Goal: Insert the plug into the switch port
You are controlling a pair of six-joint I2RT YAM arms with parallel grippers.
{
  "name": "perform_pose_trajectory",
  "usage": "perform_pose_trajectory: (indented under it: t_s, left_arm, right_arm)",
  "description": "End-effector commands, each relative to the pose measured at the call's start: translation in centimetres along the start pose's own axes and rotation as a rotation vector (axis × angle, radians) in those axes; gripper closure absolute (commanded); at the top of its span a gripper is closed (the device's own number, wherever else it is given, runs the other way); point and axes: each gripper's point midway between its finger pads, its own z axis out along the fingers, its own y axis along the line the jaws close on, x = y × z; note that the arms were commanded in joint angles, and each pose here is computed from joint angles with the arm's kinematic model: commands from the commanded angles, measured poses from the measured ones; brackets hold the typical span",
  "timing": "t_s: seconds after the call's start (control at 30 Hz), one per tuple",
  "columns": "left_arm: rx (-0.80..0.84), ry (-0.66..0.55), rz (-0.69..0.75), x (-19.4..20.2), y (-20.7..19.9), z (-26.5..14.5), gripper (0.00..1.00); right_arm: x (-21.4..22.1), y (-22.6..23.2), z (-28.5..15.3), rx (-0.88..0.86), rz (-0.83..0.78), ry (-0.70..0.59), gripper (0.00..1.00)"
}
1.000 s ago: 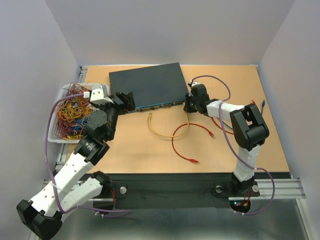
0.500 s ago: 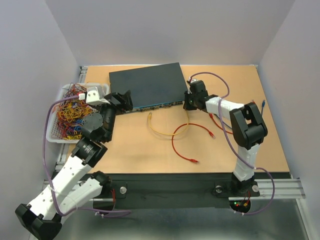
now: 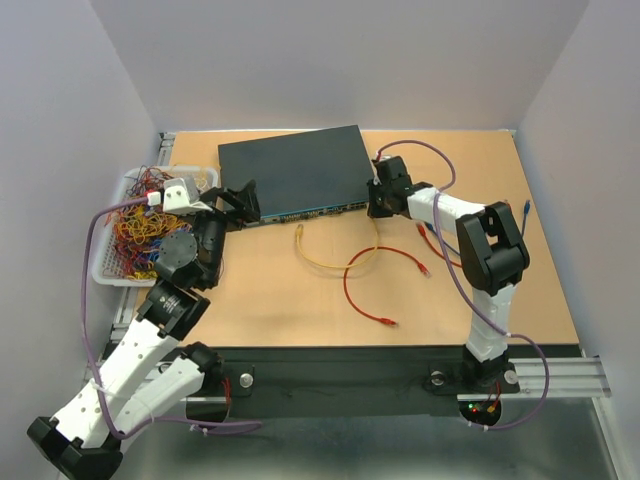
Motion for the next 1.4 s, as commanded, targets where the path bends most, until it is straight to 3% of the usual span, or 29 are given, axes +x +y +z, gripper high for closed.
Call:
perform_pose_trajectory:
  t_s: [0.0, 0.57, 1.37]
  left_arm:
    - [-0.005, -0.049, -0.01, -1.1, 0.2, -0.2, 0.01]
    - [-0.001, -0.069, -0.021, -1.9, 0.3, -0.6, 0.01]
    - [-0.021, -0.069, -0.012, -1.7, 0.6, -0.6, 0.01]
  right_arm:
    - [-3.8, -0.3, -0.6, 0.045, -0.008, -0.098, 1.0]
    - [-5.7, -0.1, -0.4, 0.092, 0.01, -0.12, 1.0]
    - [-12.3, 0.3, -1.5, 0.154, 0.036, -0.321, 0.99]
